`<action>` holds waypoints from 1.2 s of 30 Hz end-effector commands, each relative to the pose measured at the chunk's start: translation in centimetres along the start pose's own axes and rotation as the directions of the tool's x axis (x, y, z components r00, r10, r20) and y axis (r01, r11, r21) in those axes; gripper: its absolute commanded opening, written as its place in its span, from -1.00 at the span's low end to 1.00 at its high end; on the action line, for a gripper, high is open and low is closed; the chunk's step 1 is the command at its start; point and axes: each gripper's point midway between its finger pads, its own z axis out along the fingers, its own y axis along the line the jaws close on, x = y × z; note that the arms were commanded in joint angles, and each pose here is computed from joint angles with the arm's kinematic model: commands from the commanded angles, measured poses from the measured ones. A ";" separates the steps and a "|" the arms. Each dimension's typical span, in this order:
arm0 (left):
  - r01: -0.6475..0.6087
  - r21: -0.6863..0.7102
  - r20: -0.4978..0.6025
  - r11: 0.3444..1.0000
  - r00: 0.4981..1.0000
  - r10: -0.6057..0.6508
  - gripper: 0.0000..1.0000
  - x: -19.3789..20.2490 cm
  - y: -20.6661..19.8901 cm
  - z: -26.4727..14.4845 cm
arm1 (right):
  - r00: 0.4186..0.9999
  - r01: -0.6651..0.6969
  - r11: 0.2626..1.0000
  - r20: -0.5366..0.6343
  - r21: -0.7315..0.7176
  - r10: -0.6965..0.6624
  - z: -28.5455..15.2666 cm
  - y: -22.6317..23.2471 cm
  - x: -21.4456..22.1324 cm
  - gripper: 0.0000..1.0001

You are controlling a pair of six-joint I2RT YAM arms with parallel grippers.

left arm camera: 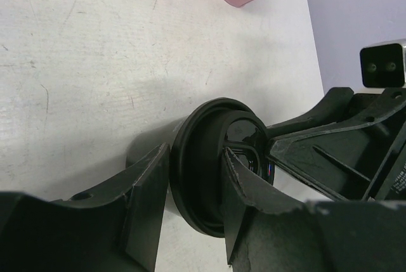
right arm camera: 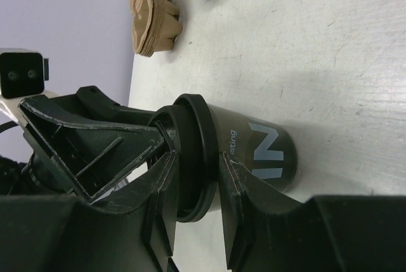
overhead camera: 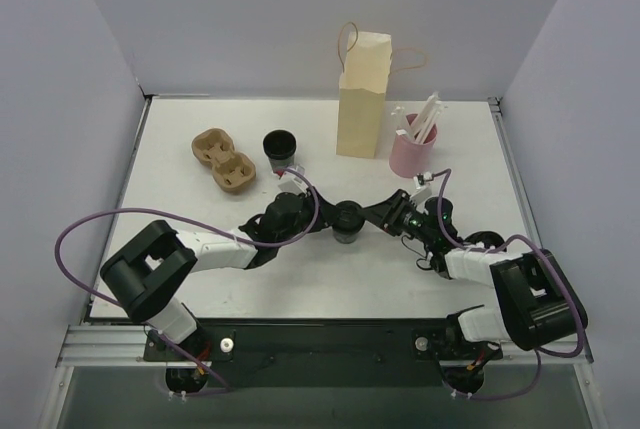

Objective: Pack the takeout coffee

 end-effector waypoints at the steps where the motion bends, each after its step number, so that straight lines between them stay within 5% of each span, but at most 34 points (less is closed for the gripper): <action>1: -0.313 -0.439 -0.500 0.842 0.864 0.061 -0.10 11.9 16.7 -8.0 | 0.962 0.023 0.899 -0.256 0.437 0.100 -4.7 -10.1 10.3 -0.61; 8: -0.368 -0.410 -0.523 0.835 0.844 0.116 -0.10 11.0 16.5 -7.9 | 0.982 0.046 0.968 -0.190 0.246 0.002 -3.5 -2.0 5.4 -0.33; 16: -0.380 -0.376 -0.547 0.845 0.827 0.129 -0.11 11.5 16.5 -6.9 | 0.984 0.033 0.986 -0.179 0.161 -0.004 -3.9 0.9 2.1 -0.06; 25: -0.383 -0.373 -0.546 0.845 0.827 0.134 -0.11 11.4 16.3 -6.8 | 0.983 0.061 0.987 -0.179 0.146 -0.034 -4.0 1.6 0.2 -0.30; 36: -0.381 -0.379 -0.541 0.843 0.830 0.132 -0.11 11.3 16.3 -6.8 | 0.983 0.055 0.987 -0.179 0.154 -0.027 -3.1 0.5 -0.7 -0.37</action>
